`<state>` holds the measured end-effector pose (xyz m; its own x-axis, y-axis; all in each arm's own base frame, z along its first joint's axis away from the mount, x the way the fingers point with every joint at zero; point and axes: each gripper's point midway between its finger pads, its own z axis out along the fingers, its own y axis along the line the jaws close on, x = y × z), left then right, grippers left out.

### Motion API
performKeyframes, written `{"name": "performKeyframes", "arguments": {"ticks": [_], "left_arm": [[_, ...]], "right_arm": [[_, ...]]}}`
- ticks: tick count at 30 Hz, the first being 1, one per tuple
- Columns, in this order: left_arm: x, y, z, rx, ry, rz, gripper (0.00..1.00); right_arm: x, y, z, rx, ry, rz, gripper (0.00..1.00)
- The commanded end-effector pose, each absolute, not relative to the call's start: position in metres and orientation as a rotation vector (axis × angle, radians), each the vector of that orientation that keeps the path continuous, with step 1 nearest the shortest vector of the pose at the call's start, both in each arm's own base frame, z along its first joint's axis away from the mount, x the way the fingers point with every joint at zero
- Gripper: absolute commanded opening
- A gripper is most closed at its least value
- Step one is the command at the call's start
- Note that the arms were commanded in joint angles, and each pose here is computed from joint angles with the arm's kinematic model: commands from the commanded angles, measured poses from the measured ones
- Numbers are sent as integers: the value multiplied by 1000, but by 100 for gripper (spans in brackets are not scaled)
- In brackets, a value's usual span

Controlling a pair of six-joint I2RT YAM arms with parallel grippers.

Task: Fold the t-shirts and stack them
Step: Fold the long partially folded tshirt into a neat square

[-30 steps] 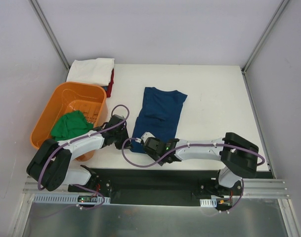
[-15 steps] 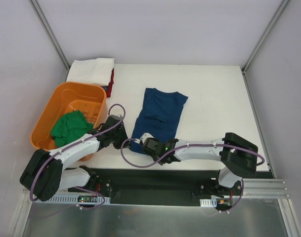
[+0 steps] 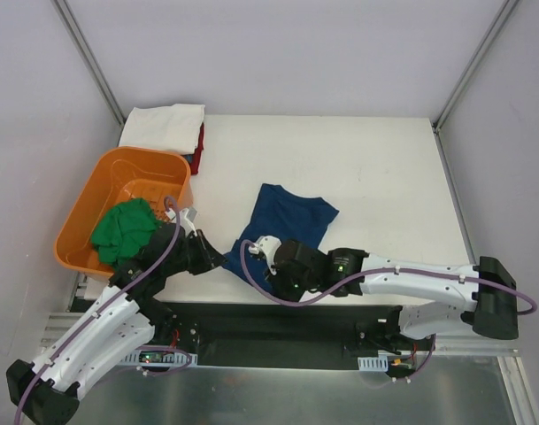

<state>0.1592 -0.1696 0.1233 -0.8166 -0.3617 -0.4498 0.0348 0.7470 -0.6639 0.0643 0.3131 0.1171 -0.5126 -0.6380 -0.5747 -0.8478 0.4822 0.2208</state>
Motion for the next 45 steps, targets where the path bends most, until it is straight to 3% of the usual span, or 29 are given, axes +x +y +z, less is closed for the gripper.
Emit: {"name": "performKeyframes", "arguments": {"ticks": [1, 13, 23, 37, 45], "left_arm": [[154, -172, 139, -239, 2375, -945, 0], [197, -183, 196, -208, 2268, -890, 0], [261, -210, 232, -129, 2229, -803, 0], [363, -246, 209, -92, 2352, -736, 0], [412, -272, 172, -42, 2435, -759, 0]], "right_arm": [[56, 317, 153, -1224, 2279, 832, 1], [126, 269, 174, -939, 2336, 682, 1], [195, 236, 207, -737, 2294, 585, 1], [305, 199, 179, -465, 2464, 500, 1], [335, 186, 154, -365, 2545, 456, 1]]}}
